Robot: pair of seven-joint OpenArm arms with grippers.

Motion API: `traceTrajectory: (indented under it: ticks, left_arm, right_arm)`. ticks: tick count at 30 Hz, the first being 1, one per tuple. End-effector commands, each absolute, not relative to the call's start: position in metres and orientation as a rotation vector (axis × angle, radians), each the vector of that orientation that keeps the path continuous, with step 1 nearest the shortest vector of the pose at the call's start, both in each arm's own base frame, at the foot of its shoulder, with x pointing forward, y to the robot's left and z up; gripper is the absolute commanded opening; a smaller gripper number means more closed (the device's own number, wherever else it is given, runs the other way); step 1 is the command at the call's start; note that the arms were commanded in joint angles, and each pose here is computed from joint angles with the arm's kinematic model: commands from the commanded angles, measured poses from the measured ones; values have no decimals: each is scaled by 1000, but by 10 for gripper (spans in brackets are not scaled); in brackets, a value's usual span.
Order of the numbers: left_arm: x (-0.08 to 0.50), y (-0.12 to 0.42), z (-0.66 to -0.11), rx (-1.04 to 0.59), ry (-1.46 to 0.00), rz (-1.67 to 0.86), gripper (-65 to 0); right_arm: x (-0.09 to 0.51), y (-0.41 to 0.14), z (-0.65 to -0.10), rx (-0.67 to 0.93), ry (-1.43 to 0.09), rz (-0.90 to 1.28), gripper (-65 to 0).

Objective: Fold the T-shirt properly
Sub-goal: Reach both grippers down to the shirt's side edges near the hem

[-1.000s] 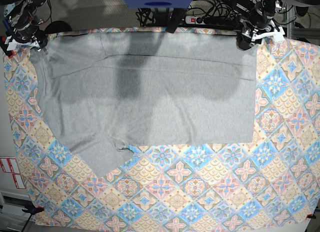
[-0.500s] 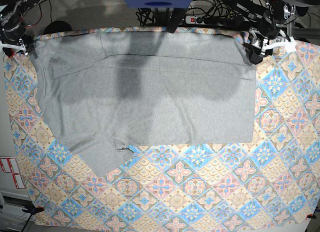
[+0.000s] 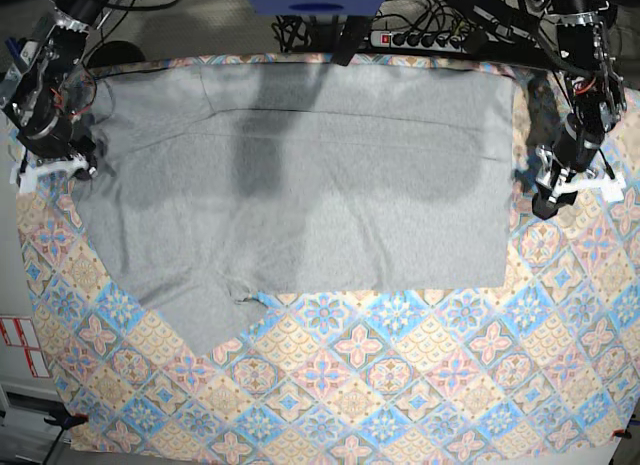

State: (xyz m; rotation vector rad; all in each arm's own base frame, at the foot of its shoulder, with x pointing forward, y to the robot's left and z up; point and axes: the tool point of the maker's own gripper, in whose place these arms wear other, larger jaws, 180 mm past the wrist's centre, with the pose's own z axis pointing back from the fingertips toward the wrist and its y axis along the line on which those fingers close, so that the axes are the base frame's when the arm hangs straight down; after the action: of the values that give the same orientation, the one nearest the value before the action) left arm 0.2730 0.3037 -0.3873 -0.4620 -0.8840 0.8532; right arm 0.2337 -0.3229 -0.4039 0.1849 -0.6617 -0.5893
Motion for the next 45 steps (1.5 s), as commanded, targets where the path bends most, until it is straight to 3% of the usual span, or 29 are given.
traceTrajectory:
  ticks: [1,11,21,37,45]
  left_arm:
    - [291,306,-372,-468,-933,805,-382]
    - [352,314,-385,-302,-906,643,-382]
    - [399,309,-412,-246,-820,638,-382]
    - [409,255,-450,-179,-758,551,-382]
    - [403,270,-451,-157,-757,561,-382]
  right_arm:
    - [263,-328,-378,186,-758,-541,-413]
    - [324,-299,-367,64,-744,-290,-413]
    - [343,-298,-377,77,-712,-302,-413]
    - [345,-296,-375,82,-720,-302,-413]
    - [344,-296,-375,83,-720,-302,-413]
